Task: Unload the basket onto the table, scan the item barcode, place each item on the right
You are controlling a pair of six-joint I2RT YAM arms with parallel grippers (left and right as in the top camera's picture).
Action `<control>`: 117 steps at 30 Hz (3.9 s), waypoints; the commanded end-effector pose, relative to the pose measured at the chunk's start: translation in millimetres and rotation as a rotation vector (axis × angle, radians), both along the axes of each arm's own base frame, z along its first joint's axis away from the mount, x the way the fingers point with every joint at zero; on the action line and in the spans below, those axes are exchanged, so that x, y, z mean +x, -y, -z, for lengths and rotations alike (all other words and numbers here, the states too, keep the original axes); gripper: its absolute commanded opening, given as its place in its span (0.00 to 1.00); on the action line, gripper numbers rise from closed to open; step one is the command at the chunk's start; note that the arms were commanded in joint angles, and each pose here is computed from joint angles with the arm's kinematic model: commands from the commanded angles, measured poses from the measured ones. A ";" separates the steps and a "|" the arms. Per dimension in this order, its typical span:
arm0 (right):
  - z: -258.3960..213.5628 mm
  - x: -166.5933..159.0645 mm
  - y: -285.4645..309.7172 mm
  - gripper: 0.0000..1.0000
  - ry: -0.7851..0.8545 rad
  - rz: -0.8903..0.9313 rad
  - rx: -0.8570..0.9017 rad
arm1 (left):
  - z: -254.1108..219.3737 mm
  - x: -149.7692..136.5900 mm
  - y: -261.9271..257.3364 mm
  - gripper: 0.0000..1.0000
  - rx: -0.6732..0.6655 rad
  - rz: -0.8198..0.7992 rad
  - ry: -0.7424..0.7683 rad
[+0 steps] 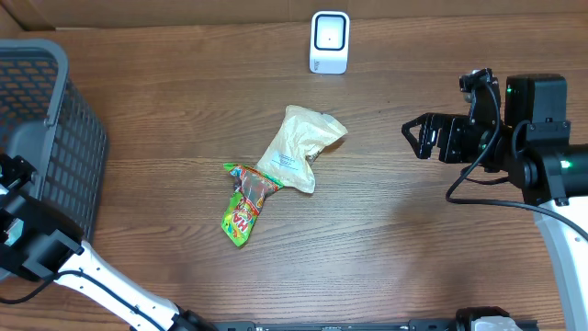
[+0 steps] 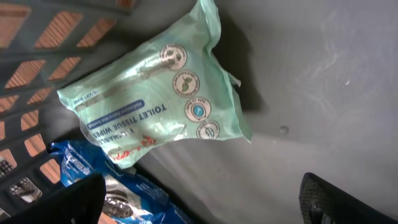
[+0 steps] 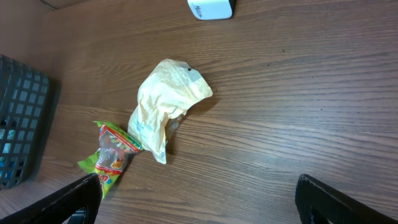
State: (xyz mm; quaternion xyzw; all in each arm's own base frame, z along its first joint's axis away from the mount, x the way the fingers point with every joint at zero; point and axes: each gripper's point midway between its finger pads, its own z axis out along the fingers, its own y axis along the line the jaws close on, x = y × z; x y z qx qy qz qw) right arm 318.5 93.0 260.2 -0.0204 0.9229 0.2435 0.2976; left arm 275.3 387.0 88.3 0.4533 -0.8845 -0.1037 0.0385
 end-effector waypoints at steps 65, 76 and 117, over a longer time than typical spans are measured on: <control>-48.1 36.8 -5.2 1.00 0.251 -0.010 0.020 | -243.6 36.4 177.9 0.77 0.079 0.461 0.531; -47.9 36.5 -5.2 1.00 0.250 -0.010 0.019 | -244.1 39.6 182.6 0.77 0.063 0.469 0.547; -45.0 34.7 -5.0 1.00 0.235 -0.010 0.018 | -248.2 83.8 191.3 0.77 0.079 0.697 0.647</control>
